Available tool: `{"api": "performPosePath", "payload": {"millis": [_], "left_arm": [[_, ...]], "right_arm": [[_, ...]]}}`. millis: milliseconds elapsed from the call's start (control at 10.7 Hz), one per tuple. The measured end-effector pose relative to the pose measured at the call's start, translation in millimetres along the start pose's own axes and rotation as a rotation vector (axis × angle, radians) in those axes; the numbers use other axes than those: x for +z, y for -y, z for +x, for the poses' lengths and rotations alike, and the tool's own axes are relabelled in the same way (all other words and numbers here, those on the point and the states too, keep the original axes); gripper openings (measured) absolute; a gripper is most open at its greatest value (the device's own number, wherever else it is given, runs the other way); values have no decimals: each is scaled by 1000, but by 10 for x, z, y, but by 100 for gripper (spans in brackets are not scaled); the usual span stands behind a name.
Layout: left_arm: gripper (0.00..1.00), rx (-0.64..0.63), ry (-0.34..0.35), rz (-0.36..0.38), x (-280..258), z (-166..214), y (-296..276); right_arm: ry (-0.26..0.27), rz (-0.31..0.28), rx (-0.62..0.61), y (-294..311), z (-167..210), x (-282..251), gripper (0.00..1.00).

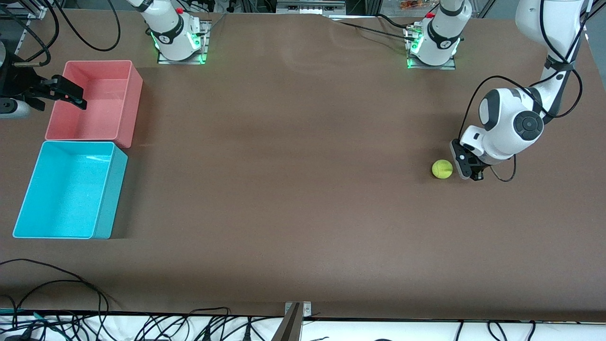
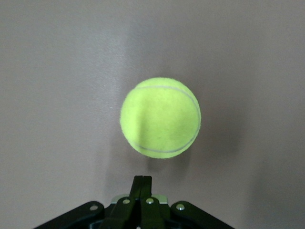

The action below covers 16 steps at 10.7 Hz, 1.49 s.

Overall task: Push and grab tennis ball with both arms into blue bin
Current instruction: 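Push the tennis ball with the left gripper toward the right gripper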

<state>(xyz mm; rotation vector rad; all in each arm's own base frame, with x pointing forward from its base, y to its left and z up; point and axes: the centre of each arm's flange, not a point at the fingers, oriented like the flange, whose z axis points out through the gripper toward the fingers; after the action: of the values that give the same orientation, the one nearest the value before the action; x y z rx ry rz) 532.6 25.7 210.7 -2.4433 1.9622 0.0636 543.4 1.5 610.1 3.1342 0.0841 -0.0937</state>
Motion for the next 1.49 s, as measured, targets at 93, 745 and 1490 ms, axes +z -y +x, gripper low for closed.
{"api": "performPosePath", "payload": {"millis": [93,745,1490], "left_arm": [[1,11,0,0,51,-19,2],[1,31,-7,42,274,-4,31],[1,61,-67,36,325,812,-171]], "right_arm": [[1,0,0,0,0,3,100],[1,0,0,0,0,12,100],[7,0,3,-13,-13,50,100]]}}
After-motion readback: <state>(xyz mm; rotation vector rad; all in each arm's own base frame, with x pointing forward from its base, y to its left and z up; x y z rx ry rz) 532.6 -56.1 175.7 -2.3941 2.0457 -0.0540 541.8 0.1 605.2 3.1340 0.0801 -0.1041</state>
